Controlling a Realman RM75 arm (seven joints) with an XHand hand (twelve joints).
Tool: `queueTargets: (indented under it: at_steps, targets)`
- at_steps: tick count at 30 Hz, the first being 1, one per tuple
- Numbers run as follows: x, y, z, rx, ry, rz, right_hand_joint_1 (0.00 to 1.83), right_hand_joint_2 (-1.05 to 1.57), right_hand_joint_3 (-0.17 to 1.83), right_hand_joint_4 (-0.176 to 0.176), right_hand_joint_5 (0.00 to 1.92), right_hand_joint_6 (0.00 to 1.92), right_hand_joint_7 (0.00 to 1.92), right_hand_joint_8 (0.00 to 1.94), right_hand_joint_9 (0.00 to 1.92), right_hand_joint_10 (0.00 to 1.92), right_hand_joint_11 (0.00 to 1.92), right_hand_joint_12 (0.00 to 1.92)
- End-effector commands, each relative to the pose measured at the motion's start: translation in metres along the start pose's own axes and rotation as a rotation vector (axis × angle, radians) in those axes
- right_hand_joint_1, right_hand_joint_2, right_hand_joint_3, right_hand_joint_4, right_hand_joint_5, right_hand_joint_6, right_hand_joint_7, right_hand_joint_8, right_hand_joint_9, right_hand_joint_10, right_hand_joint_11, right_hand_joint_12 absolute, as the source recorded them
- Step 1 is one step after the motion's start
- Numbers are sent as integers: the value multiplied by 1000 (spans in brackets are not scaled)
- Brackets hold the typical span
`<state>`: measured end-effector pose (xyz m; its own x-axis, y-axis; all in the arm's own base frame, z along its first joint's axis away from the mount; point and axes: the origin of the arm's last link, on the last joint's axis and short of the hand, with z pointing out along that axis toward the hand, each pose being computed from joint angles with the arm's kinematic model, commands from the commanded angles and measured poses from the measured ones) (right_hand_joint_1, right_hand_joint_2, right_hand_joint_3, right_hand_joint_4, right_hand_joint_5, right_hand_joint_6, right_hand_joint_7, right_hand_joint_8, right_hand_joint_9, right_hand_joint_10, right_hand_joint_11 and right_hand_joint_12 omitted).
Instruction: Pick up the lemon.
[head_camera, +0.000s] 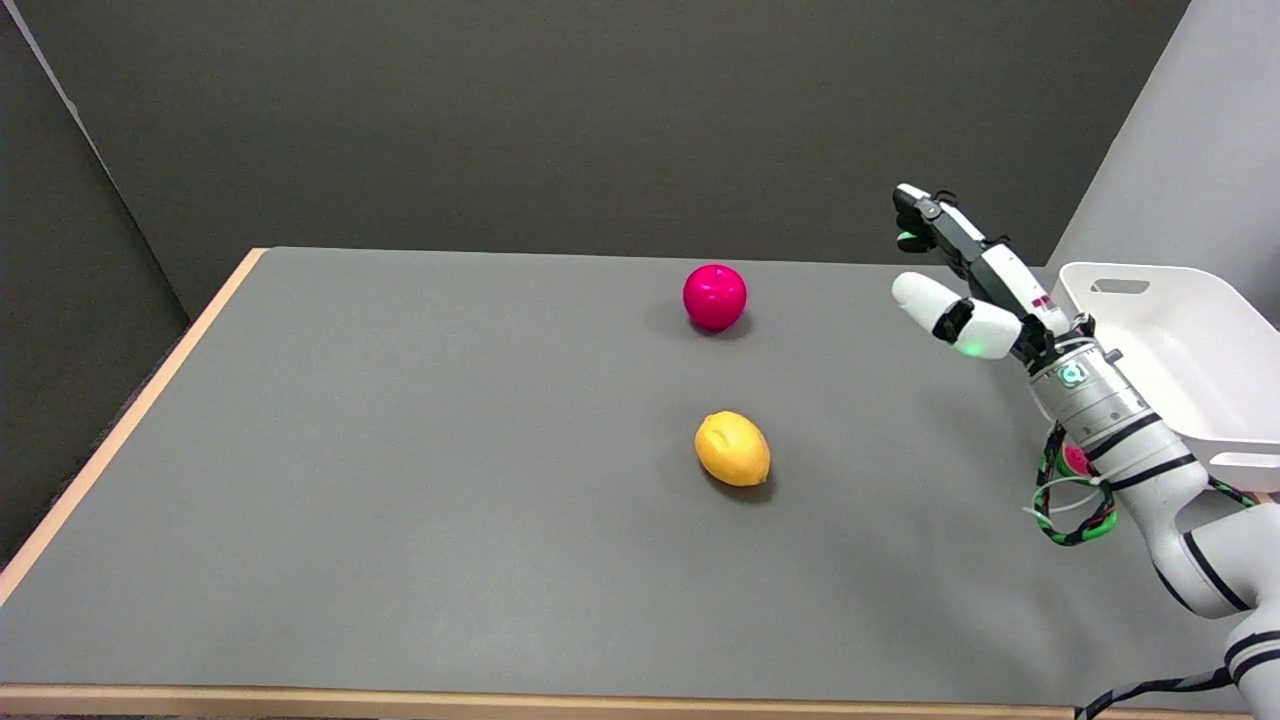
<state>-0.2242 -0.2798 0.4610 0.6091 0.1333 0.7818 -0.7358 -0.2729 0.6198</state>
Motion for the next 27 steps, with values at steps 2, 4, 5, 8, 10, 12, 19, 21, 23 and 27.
queueTargets:
  at_steps: [2,4,5,8,10,12,19,21,23,27]
  targets:
    - [-50,-13,-29,-2,-160,-57,370,590,931,-95,65,326,72,269,-1,565,-1,933]
    - [-63,-10,-31,-61,-175,-116,364,600,891,-130,86,390,74,292,-1,530,-1,913]
    - [-72,-8,-33,-96,-193,-156,369,634,823,-142,105,372,81,289,-1,530,-1,904]
    - [-101,-7,-37,-135,-270,-289,525,586,956,-176,87,498,33,414,-1,486,-1,849]
    - [-119,-7,-37,-153,-319,-367,396,660,766,-176,144,397,100,313,-1,508,-1,879]
    - [-132,-2,-37,-216,-357,-425,380,663,756,-176,151,403,107,316,-1,521,-1,872]
    - [-162,16,-29,-407,-429,-462,356,562,867,-176,34,358,18,153,-1,19,-1,522]
    - [-166,17,-27,-432,-424,-451,336,611,822,-176,30,236,-1,70,-1,-1,-1,346]
    - [-170,15,-24,-443,-412,-434,334,676,725,-176,0,280,-1,11,-1,-1,-1,240]
    - [-174,6,-15,-410,-397,-422,377,616,793,-176,3,140,-1,-1,-1,-1,-1,-1]
